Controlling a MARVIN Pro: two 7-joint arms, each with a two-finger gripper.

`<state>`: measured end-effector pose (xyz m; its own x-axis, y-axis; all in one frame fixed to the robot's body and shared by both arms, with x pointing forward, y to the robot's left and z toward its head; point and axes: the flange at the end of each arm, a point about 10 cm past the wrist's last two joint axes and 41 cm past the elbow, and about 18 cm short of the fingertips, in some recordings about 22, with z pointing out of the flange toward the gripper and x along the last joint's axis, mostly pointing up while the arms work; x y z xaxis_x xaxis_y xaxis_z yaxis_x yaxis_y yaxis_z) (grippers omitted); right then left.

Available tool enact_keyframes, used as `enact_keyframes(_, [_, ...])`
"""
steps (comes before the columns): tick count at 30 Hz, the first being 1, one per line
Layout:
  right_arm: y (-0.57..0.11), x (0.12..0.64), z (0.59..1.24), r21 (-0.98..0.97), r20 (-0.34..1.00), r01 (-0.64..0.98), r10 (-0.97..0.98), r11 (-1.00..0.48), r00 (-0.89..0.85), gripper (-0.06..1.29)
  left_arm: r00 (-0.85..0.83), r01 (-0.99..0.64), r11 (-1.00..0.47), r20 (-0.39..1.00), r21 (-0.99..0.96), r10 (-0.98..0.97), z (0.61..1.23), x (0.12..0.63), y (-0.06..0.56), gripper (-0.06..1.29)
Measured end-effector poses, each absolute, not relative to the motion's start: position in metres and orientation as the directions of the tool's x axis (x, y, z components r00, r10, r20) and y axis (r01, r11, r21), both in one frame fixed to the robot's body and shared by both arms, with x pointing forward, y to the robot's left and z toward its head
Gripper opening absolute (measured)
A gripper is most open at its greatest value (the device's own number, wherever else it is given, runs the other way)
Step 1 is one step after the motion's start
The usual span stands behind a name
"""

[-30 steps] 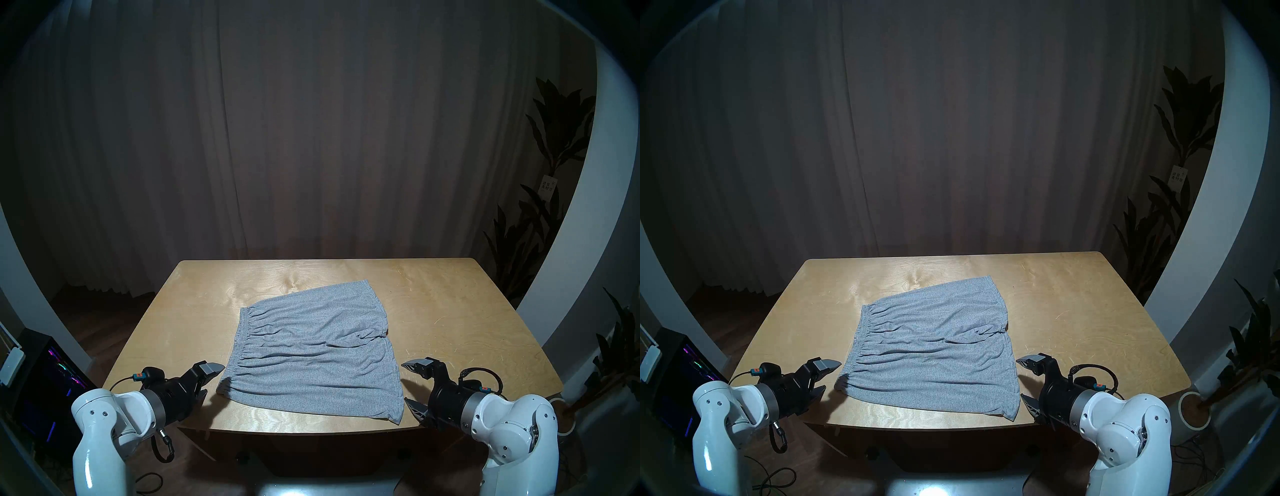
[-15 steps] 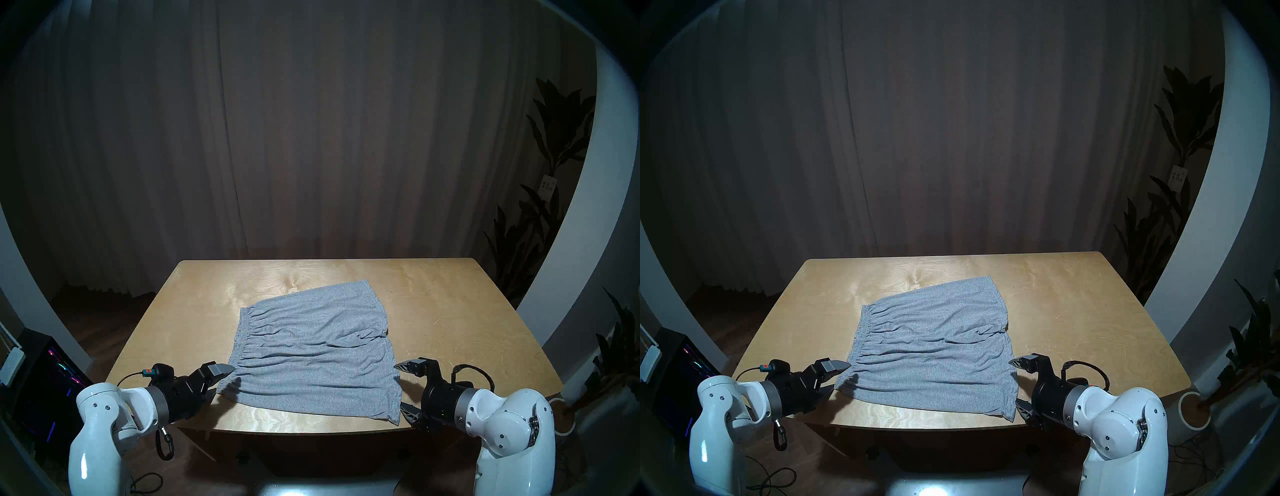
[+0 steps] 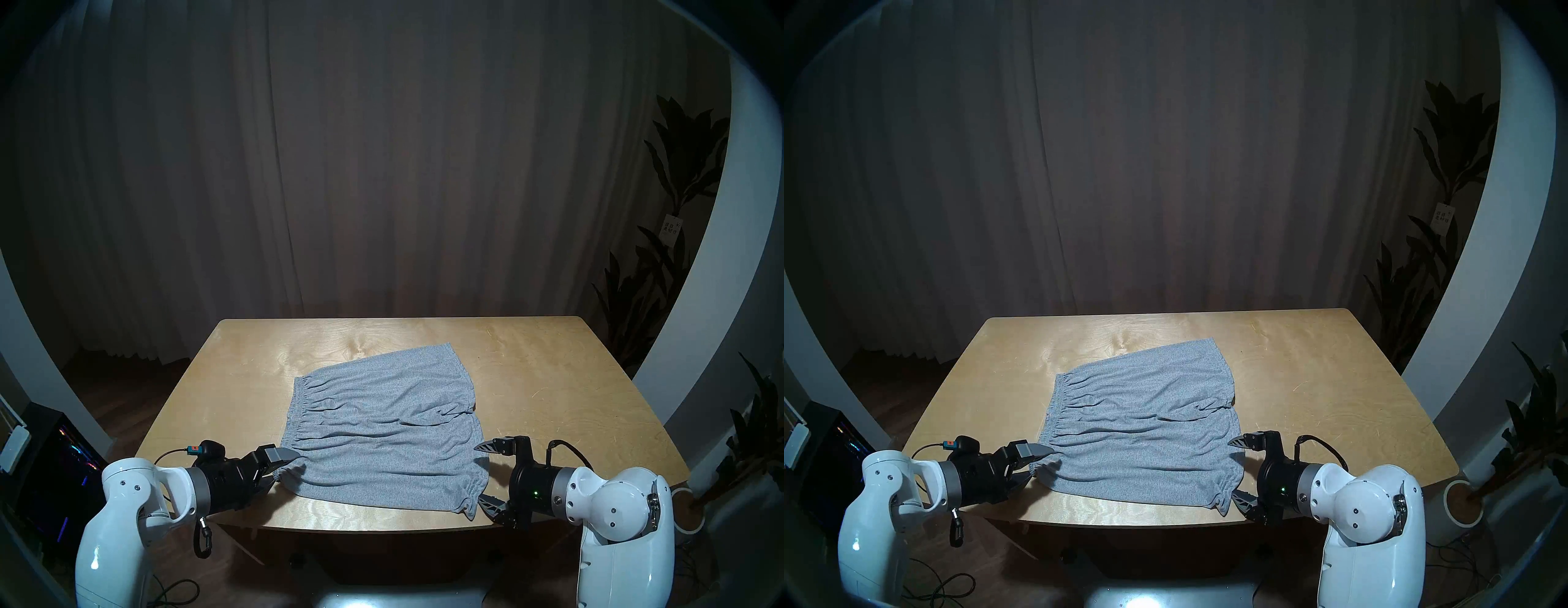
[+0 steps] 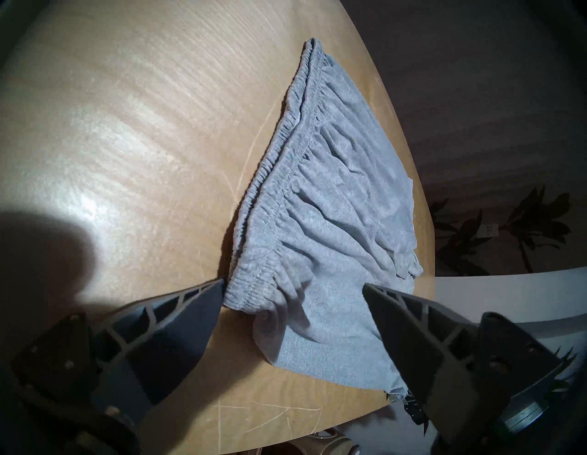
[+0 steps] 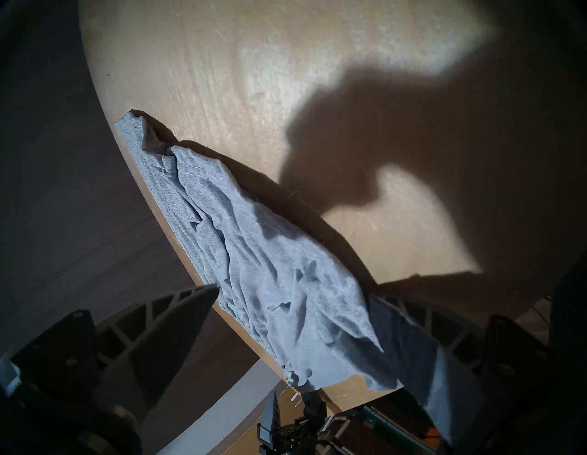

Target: Fold the pants in half lengthwise, then in half again, and set them down flat

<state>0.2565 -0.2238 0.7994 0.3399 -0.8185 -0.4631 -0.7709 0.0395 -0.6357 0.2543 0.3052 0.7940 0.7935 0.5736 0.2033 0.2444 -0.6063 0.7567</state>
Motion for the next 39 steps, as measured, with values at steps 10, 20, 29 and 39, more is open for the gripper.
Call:
enact_keyframes(10, [-0.228, 0.266, 0.801, -0.594, -0.505, -0.804, -0.791, 0.029, 0.345, 1.22, 0.833, 0.232, -0.603, 0.165, 0.764, 0.529, 0.785, 0.265, 0.308, 1.19])
enact_keyframes(20, [-0.242, 0.276, 0.824, -0.704, -0.361, -0.702, -0.798, -0.107, 0.483, 1.22, 0.855, 0.219, -0.591, 0.139, 0.777, 0.500, 0.784, 0.276, 0.309, 0.94])
enact_keyframes(29, [-0.238, 0.277, 0.808, -0.694, -0.331, -0.689, -0.756, -0.211, 0.565, 1.22, 0.866, 0.211, -0.583, 0.126, 0.785, 0.483, 0.783, 0.283, 0.309, 0.94])
enact_keyframes(39, [-0.235, 0.280, 0.805, -0.689, -0.317, -0.675, -0.726, -0.266, 0.610, 1.22, 0.873, 0.209, -0.573, 0.114, 0.793, 0.475, 0.782, 0.285, 0.311, 0.93])
